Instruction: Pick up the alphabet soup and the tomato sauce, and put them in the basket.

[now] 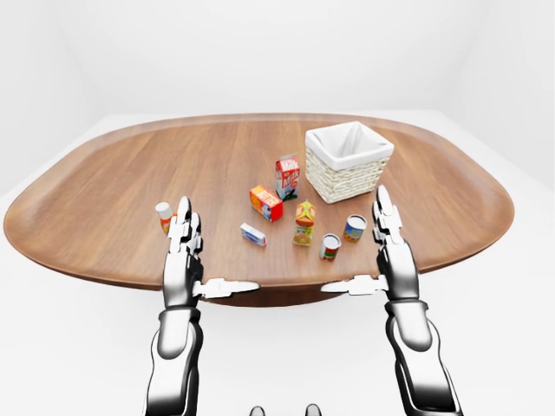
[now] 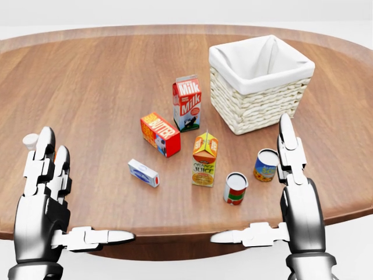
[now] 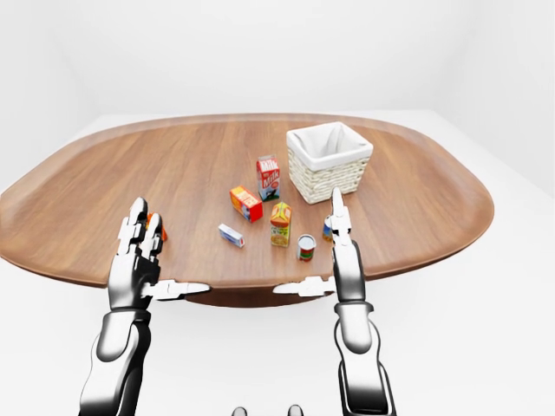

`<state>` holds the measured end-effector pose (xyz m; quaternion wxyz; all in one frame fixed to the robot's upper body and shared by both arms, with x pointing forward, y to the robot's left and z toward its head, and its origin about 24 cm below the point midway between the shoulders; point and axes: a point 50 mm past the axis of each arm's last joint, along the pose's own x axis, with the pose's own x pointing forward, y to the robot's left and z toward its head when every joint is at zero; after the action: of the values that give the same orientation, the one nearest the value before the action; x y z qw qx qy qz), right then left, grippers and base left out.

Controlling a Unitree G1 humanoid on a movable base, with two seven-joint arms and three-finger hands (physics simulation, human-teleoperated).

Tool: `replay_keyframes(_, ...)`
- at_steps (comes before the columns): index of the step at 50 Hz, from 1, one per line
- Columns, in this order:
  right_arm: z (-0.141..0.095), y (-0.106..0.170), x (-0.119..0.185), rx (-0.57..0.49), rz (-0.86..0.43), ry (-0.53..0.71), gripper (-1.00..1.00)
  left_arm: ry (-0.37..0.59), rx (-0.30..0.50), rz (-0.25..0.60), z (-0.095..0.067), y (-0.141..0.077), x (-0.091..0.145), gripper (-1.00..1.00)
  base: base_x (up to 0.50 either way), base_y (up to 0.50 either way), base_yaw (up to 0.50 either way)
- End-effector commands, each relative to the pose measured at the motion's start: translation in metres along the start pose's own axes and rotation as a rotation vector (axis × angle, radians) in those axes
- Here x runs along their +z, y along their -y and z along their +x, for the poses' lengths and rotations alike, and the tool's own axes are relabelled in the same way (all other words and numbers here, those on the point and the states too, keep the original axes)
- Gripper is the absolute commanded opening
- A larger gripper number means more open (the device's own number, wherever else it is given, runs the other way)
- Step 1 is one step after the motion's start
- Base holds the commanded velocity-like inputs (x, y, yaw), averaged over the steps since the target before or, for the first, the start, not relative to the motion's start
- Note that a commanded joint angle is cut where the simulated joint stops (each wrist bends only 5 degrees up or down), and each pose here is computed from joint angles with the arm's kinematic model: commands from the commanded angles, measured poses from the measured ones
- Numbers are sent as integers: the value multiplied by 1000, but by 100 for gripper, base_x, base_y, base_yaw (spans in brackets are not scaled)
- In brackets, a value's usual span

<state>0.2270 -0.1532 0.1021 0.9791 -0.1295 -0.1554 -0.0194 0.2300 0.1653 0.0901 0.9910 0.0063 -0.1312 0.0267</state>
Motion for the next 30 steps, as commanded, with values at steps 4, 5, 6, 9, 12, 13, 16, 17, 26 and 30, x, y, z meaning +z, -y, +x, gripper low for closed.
replay_keyframes(4, 0, -1, 0, 5, 2, -2, 100, -7, -2, -2, 1, 0, -2, 100, 29, 0, 0)
replay_keyframes(5, 0, -1, 0, 5, 2, 1, 100, -6, -3, -2, 1, 0, -2, 100, 29, 0, 0)
replay_keyframes(6, 0, -1, 0, 6, 2, 0, 100, -4, -3, -3, 1, 0, -1, 100, 29, 0, 0)
replay_keyframes(9, 0, -1, -1, 7, 2, -5, 100, -7, -2, -3, 1, 0, -2, 100, 29, 0, 0)
replay_keyframes(12, 0, -1, -1, 8, 3, -3, 100, -4, -1, -3, 1, 0, -1, 100, 28, 0, 0)
replay_keyframes(13, 0, -1, -1, 8, 4, -3, 100, -4, -1, -3, 1, 0, -1, 100, 25, 0, 0)
replay_keyframes(16, 0, -1, -1, 7, 4, -5, 100, -2, 0, -4, 1, 0, -1, 100, 25, 0, 0)
replay_keyframes(17, 0, -1, -2, 8, 4, -7, 100, -1, 0, -4, 1, 0, 0, 100, 25, 0, 0)
replay_keyframes(26, 0, -1, -2, 7, 5, -10, 100, -5, 2, -6, 1, 0, -2, 100, 24, 0, 0)
replay_keyframes(30, 0, -1, -1, 6, 6, -5, 100, -3, 4, -6, 1, -1, -1, 100, 24, 0, 0)
